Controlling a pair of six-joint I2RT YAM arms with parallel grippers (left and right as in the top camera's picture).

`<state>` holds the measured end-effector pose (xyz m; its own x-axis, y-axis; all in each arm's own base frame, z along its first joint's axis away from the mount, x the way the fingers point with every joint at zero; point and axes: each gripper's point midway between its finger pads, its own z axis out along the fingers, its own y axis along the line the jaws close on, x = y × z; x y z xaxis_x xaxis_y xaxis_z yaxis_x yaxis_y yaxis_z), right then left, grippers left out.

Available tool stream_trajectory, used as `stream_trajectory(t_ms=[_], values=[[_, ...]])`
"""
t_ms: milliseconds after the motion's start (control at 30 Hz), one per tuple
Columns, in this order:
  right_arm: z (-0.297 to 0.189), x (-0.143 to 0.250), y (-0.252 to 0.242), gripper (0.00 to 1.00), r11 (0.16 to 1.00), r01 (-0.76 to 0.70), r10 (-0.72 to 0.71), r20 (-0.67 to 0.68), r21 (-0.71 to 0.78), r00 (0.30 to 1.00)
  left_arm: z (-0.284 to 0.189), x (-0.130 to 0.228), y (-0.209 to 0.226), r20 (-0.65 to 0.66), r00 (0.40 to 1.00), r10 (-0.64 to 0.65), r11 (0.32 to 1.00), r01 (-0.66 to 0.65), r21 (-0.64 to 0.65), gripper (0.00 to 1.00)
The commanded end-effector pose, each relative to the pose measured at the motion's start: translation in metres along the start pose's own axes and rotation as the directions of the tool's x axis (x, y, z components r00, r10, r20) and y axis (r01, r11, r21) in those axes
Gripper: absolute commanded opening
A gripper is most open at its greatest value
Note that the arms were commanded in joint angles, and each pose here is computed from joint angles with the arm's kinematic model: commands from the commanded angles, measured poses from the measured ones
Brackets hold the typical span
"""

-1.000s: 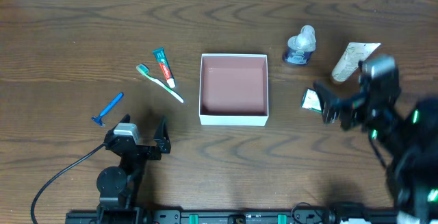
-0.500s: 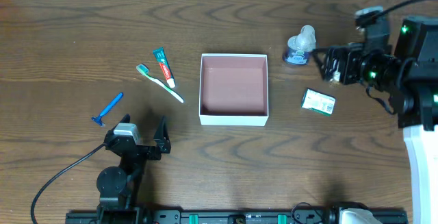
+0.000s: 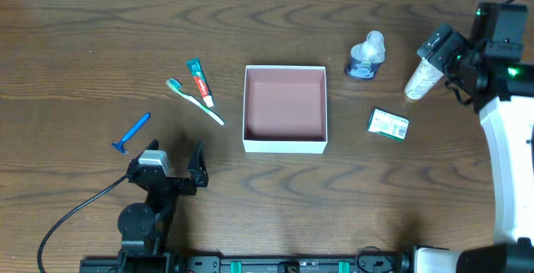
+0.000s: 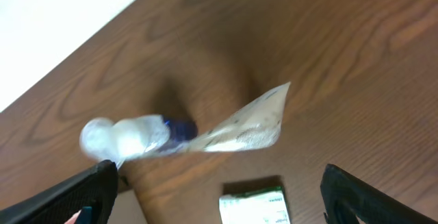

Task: Pack container
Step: 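Reach the right gripper to the white Pantene tube and grasp it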

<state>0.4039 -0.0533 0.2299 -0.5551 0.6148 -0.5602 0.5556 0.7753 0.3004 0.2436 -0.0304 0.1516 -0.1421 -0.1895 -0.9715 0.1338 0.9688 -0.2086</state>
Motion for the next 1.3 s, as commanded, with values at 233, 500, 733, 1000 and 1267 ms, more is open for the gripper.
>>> stream_trajectory(t_ms=[233,500,733,1000,1267], values=[[0.017,-0.007,-0.015,0.89,0.983,-0.167,0.167,0.011,0.07,0.986,0.001,0.017,0.003,-0.053,0.999,-0.006,1.0,0.005,-0.005,0.98],[0.034,-0.006,-0.02,0.82,0.981,-0.173,0.174,-0.005,0.092,0.985,0.001,0.017,0.003,-0.053,0.999,-0.006,1.0,0.006,-0.005,0.98],[0.054,-0.004,-0.019,0.71,0.98,-0.175,0.178,-0.016,0.099,0.984,0.001,0.017,0.003,-0.053,0.999,-0.006,1.0,0.006,-0.005,0.98],[0.057,-0.007,-0.017,0.2,0.98,-0.176,0.178,-0.009,0.087,0.984,0.001,0.017,0.003,-0.053,0.999,-0.006,1.0,0.006,-0.005,0.98],[0.057,-0.006,-0.017,0.01,0.989,-0.117,0.119,-0.017,0.09,0.993,0.001,0.017,0.003,-0.053,0.999,-0.006,1.0,0.005,-0.005,0.98]])
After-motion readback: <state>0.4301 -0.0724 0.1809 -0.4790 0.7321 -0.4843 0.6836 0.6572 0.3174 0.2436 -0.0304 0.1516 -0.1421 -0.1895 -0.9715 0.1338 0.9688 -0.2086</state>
